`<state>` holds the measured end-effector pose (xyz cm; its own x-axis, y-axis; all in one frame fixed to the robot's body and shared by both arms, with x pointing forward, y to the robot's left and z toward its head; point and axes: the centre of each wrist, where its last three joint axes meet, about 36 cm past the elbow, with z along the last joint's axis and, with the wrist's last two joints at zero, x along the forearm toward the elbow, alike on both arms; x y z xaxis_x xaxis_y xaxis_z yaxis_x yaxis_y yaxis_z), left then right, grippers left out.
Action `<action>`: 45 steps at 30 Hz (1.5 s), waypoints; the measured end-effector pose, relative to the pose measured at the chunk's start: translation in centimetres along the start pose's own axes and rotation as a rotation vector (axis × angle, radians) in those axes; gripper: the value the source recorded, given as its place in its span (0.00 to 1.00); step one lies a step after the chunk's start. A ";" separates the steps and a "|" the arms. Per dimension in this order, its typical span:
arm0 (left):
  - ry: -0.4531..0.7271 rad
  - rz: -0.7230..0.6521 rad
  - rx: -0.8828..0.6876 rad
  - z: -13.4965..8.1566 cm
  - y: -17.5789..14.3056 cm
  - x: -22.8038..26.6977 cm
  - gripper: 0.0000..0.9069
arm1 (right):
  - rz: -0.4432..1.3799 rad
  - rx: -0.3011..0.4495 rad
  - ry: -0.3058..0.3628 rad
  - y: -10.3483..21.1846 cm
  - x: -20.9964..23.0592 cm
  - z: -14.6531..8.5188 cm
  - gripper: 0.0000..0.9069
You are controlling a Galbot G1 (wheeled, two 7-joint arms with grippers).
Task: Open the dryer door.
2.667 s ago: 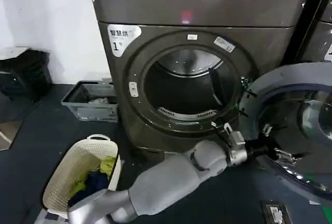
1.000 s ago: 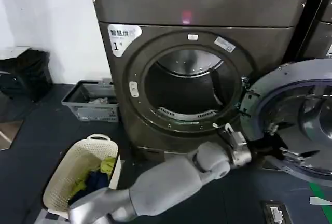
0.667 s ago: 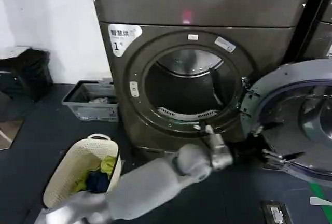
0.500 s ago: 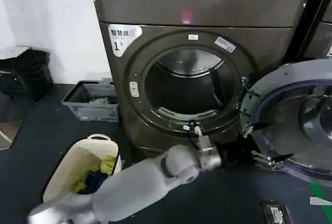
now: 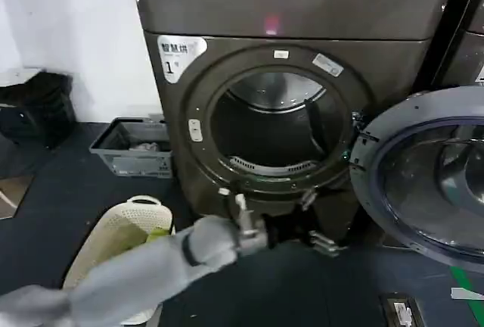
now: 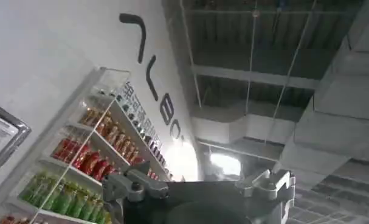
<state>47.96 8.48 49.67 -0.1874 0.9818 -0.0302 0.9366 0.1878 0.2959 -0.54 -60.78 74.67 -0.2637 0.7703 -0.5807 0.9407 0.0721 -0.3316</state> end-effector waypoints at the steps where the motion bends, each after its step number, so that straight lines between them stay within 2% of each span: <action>1: 0.021 -0.002 -0.016 0.2 0.2 0.9 1.00 | -0.001 0.000 -0.001 0.0 0.0 0.0 1.00; 10: 0.231 -0.073 -0.045 2.1 1.2 9.5 1.00 | 0.008 0.004 -0.018 0.0 -0.1 0.0 1.00; 20: 0.470 -0.071 -0.118 1.8 1.5 18.1 1.00 | 0.034 0.012 -0.022 -1.1 -0.2 -0.2 1.00; 26: 0.645 -0.083 -0.135 2.1 1.9 23.5 1.00 | 0.037 0.018 -0.058 -1.6 -0.2 -0.2 1.00; 34: 0.845 -0.117 -0.136 1.7 1.9 28.9 1.00 | 0.072 0.016 -0.073 -2.0 -0.4 0.3 1.00; 45: 1.032 -0.176 -0.120 0.9 2.0 35.0 1.00 | 0.061 0.009 -0.073 -1.8 -0.2 0.4 1.00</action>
<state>43.53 43.28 48.34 -0.5321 0.4308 0.7288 0.8467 0.2664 0.4607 -2.24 -61.33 75.05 -0.2215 0.7246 -0.6526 0.9535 0.0205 -0.3008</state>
